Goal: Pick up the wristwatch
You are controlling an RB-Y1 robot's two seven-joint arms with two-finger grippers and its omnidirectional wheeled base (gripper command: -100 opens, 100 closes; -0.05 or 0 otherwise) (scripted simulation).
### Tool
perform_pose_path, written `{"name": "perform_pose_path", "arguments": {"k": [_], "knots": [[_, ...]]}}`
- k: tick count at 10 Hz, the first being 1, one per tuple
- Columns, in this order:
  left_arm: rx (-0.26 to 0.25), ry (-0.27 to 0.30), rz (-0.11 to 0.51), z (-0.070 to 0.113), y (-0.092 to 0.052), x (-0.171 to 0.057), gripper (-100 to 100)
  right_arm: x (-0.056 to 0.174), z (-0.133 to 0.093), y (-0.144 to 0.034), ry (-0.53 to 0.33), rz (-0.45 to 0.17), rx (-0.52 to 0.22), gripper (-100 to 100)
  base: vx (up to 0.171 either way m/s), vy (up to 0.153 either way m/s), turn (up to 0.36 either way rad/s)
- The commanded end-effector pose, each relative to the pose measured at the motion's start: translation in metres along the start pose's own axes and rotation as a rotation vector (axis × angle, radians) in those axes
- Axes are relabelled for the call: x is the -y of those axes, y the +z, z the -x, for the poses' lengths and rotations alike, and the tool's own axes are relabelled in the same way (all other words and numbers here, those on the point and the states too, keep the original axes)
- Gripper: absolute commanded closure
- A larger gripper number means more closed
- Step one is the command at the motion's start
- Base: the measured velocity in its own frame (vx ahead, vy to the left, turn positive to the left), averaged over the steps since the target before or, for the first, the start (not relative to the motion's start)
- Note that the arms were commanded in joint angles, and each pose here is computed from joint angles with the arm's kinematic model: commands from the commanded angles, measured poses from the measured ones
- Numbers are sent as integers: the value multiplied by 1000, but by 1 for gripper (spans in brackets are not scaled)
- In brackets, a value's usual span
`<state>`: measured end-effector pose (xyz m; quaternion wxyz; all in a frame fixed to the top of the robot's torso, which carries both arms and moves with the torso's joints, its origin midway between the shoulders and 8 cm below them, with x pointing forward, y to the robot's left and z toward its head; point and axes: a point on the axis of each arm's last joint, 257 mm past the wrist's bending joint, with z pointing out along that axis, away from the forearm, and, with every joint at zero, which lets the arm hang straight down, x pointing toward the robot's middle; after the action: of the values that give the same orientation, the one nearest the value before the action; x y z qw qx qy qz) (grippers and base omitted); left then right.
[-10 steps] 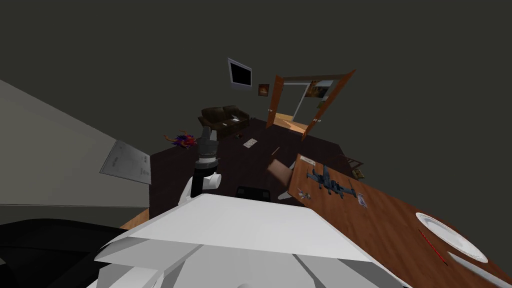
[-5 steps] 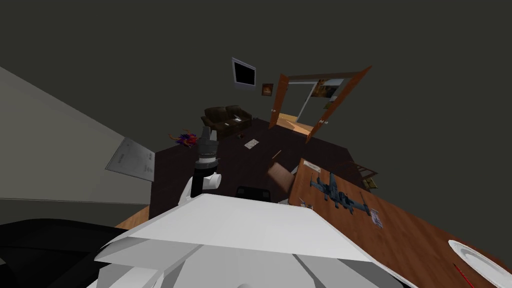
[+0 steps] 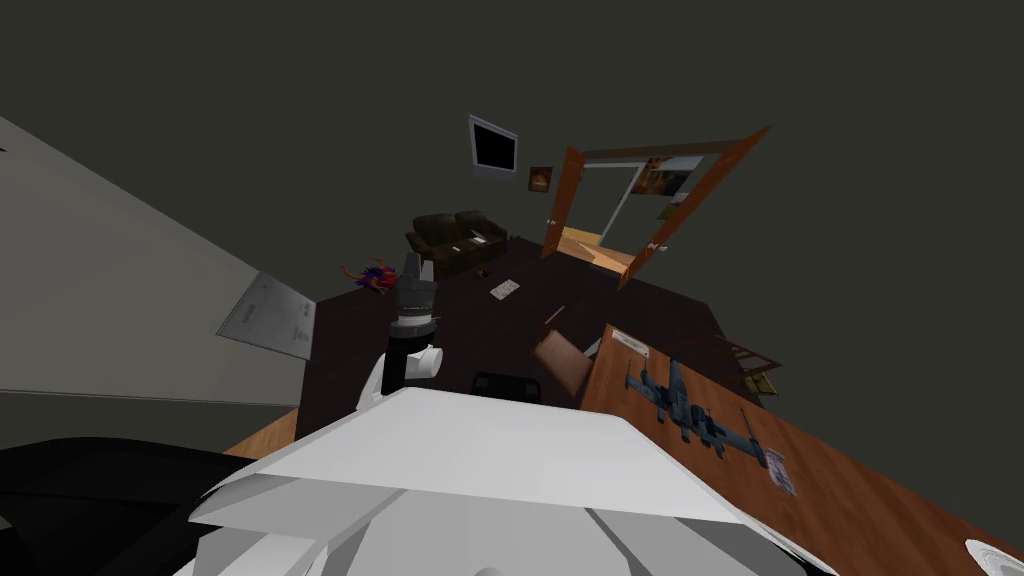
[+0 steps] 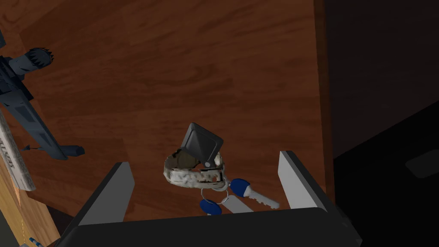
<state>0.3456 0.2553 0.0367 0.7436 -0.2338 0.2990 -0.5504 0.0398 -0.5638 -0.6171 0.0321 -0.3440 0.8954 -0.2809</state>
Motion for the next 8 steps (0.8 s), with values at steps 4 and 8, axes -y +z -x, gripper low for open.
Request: {"name": "perform_pose_path", "arguments": {"k": [4, 8], "knots": [[0, 0, 0, 0, 0, 0, 0, -17, 16, -1, 5, -5, 2, -100, 20, -53, 20], [0, 0, 0, 0, 0, 0, 0, -27, 23, -3, 7, -6, 3, -100, -2, -76, 15]]}}
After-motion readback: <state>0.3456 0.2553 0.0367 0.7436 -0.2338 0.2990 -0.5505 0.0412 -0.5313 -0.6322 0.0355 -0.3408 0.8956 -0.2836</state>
